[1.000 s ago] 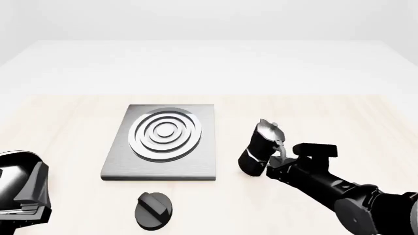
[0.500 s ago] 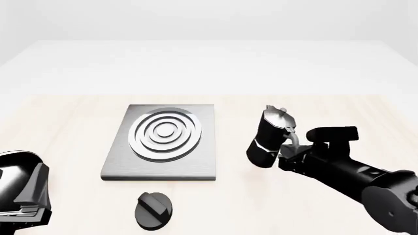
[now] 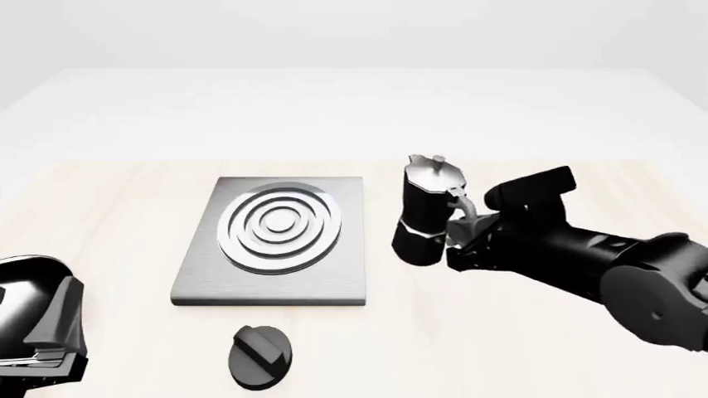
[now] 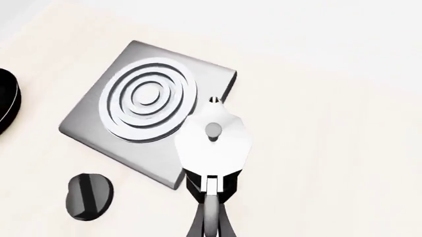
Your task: Turn on the stove and put the moka pot on it.
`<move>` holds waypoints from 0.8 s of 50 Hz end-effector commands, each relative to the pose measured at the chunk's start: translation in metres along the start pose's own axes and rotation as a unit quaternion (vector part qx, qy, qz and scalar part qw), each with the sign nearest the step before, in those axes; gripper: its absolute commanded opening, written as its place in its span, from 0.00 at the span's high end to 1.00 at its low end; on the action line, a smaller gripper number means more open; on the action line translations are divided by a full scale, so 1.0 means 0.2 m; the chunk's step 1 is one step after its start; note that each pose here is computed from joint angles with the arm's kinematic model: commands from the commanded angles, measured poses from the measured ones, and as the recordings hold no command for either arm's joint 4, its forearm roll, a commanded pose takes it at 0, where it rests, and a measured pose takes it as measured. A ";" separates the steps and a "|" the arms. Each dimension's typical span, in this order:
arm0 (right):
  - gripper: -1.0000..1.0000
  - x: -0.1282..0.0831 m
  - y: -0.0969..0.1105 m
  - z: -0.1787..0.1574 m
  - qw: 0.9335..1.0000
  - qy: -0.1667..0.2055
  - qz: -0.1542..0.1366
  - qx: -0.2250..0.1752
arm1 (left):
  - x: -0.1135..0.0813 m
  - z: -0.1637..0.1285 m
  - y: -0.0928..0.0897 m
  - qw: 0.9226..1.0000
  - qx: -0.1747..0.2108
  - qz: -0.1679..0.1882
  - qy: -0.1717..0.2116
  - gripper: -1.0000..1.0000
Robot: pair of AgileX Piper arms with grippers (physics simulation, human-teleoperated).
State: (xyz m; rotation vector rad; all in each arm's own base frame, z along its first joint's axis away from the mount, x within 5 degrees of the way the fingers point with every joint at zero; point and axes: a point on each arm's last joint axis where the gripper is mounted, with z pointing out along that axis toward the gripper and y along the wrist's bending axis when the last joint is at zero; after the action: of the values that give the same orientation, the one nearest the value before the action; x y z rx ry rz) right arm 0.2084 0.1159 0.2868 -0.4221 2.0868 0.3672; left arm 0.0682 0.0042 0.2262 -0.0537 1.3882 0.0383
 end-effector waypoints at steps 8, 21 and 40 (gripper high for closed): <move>1.00 -0.22 0.13 0.02 0.996 -0.019 -0.080 -0.036 | 0.00 0.00 0.00 1.000 -0.001 -0.001 0.000 0.00; 1.00 -0.37 0.22 0.09 0.991 -0.037 -0.115 -0.053 | 0.00 0.00 0.00 1.000 -0.005 -0.001 0.000 0.00; 1.00 -0.47 0.33 0.20 0.987 -0.052 -0.135 -0.074 | 0.00 0.01 0.00 1.000 -0.005 -0.003 0.003 0.00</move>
State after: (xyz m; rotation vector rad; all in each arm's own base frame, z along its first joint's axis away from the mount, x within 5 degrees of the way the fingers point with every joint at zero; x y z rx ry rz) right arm 0.2494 0.1874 0.3430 -0.7233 1.9203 0.3562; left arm 0.0695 0.0050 0.2262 -0.0646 1.3905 0.0411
